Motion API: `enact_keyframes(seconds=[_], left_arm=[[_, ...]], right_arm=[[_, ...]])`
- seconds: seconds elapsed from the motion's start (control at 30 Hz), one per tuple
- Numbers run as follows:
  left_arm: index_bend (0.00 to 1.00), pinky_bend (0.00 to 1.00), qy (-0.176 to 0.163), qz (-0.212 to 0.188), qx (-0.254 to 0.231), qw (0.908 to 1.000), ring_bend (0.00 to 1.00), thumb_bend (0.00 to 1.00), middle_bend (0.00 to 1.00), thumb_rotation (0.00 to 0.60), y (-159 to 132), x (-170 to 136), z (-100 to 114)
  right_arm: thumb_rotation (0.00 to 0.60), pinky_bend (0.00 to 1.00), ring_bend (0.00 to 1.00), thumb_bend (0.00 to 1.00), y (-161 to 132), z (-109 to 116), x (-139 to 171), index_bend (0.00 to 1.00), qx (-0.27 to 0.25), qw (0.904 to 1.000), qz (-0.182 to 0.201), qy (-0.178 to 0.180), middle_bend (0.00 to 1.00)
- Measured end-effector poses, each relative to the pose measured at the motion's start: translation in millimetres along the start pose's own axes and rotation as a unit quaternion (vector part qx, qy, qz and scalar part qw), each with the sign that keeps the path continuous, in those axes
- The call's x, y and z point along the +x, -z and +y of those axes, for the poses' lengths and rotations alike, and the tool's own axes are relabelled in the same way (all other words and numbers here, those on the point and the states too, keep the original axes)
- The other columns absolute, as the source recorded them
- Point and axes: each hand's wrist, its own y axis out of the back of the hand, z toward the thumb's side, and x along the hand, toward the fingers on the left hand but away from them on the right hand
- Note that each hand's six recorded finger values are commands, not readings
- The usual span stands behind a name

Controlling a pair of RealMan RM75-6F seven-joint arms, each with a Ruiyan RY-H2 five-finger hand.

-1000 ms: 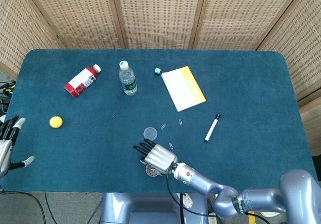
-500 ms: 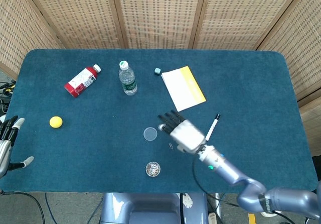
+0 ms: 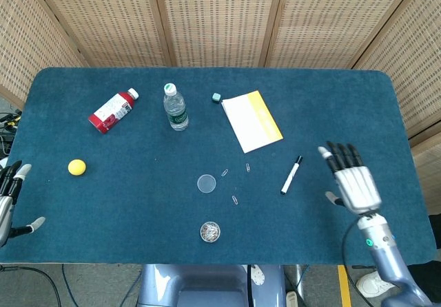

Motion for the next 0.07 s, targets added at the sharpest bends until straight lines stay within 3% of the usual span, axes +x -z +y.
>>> enact_keyframes(seconds=[0.07], left_arm=[[0.00,0.00,0.000,-0.001,0.001,1.0000,0.00,0.00,0.00,0.600,-0.3,-1.0,0.1]], right_arm=[[0.600,0.00,0.00,0.00,9.4,-0.2,9.3,0.00,-0.009,0.9999,-0.013,-0.002,0.00]])
